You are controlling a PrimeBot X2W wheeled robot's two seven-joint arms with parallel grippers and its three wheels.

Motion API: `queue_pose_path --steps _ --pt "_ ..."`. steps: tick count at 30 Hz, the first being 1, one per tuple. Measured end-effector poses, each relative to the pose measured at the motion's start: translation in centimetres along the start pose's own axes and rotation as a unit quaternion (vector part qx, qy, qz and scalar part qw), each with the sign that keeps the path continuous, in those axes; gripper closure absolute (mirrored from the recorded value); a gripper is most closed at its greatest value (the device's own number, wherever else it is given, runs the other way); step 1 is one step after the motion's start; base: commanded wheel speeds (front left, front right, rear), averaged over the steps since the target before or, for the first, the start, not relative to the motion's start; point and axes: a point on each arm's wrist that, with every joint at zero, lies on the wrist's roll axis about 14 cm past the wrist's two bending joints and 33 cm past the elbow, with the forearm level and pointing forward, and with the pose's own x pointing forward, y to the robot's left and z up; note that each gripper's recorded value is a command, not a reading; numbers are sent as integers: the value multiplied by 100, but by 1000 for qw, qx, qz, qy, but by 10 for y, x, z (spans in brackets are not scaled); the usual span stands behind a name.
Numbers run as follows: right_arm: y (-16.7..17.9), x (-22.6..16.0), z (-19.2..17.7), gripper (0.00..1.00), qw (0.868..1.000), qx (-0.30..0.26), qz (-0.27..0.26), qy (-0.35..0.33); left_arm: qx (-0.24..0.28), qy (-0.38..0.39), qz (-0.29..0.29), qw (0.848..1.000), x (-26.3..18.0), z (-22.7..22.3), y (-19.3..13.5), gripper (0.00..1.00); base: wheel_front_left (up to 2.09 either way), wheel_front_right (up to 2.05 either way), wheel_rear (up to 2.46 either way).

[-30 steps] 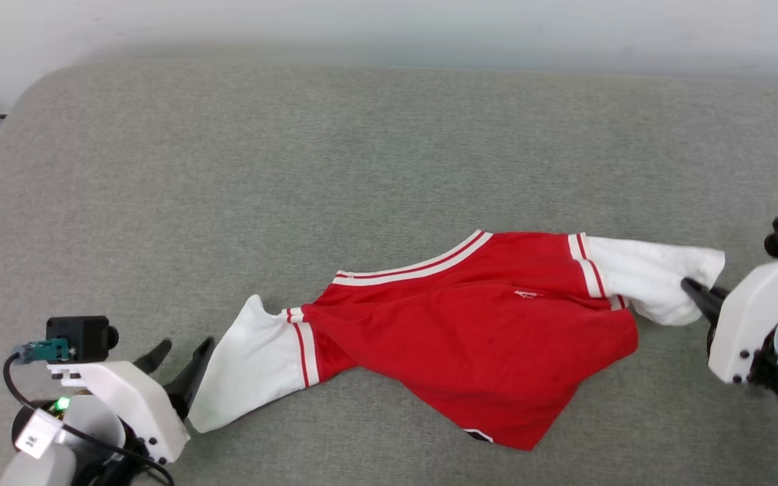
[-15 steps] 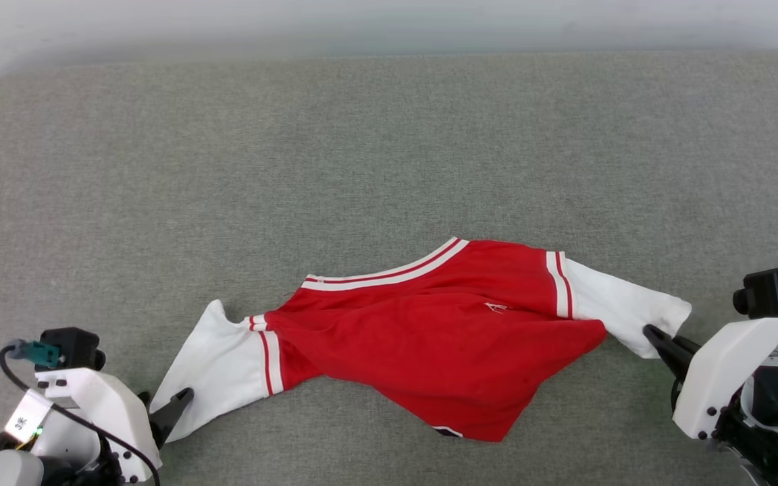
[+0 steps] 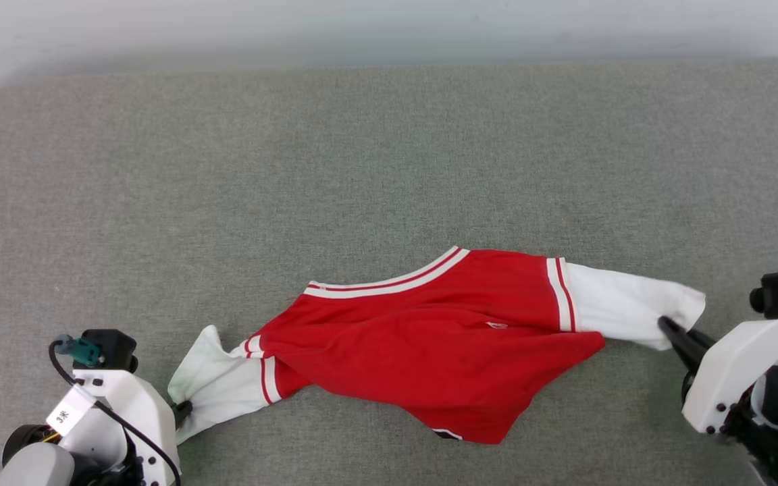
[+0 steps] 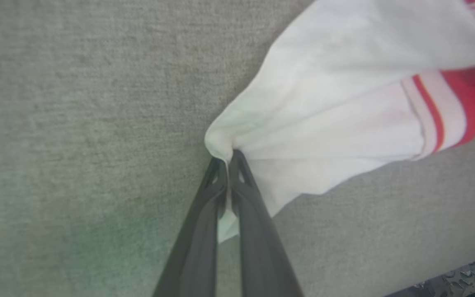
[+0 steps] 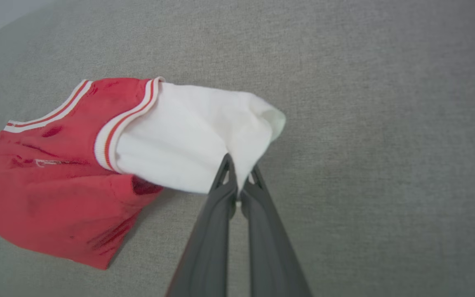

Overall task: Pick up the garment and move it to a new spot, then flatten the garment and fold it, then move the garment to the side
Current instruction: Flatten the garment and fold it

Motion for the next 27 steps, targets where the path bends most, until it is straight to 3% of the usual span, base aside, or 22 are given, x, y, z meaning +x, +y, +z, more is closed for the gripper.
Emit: queue_pose_path --steps 5,10,18,27 --pt "-4 -9 33 100 998 -30 -14 -59 47 -94 6 994 -16 40 -7 100 0 0 0" --pt "-3 -19 65 100 992 -54 -21 -110 91 -197 24 976 -46 95 -9 100 0 0 0" --pt "-8 -32 123 100 977 -81 -42 -191 147 -359 26 921 -99 189 -32 100 0 0 0" --pt "3 -31 203 100 955 -111 -47 -272 133 -474 10 870 -129 281 -49 100 0 0 0"
